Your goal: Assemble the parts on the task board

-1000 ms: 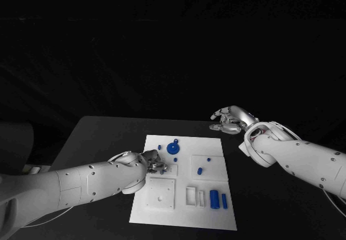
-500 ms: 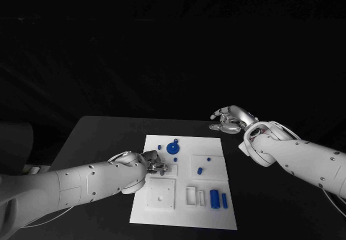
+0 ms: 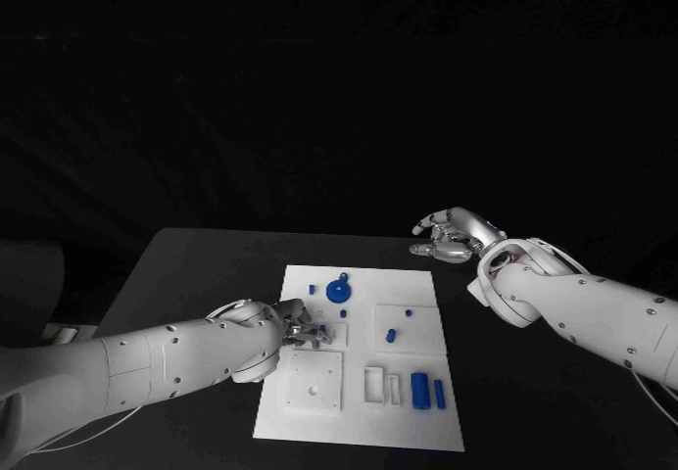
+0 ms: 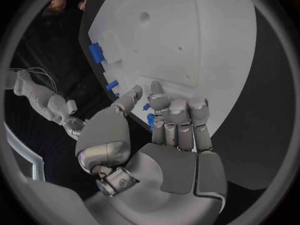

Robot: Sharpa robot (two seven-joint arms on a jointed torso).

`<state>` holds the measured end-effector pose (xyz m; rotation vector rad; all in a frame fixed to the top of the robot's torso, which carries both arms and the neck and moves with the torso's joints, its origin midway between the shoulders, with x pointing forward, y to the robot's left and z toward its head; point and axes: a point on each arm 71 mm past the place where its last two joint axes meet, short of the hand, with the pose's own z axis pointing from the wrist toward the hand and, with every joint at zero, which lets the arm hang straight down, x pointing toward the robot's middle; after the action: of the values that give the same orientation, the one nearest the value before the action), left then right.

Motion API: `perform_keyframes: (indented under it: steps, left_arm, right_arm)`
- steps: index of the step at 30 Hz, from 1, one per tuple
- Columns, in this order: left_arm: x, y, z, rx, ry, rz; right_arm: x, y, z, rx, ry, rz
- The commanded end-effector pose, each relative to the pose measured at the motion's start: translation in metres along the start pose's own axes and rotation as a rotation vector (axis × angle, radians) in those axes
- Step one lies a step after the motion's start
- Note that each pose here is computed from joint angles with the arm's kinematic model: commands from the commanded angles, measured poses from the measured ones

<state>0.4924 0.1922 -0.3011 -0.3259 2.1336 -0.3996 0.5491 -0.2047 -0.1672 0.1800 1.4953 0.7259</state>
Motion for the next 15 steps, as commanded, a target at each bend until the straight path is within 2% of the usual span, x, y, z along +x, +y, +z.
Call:
perform_keyframes:
  steps: [1,11,13,15]
  left_arm:
    - [0.0028,-0.0019,-0.0026,0.008,0.060,-0.037]
    - [-0.0218,-0.0023,-0.0076,0.006,0.034,-0.032]
    - [-0.0330,-0.0061,-0.0085,0.014,0.021,-0.043]
    - [-0.0381,-0.0065,-0.0101,0.016,0.020,-0.048]
  right_arm:
    - [0.000,-0.001,0.000,-0.001,0.009,0.001]
    - [0.000,-0.001,0.000,0.001,0.007,0.001]
    - [0.000,-0.001,0.000,0.001,0.007,0.001]
    - [0.000,-0.001,0.000,0.001,0.006,0.002]
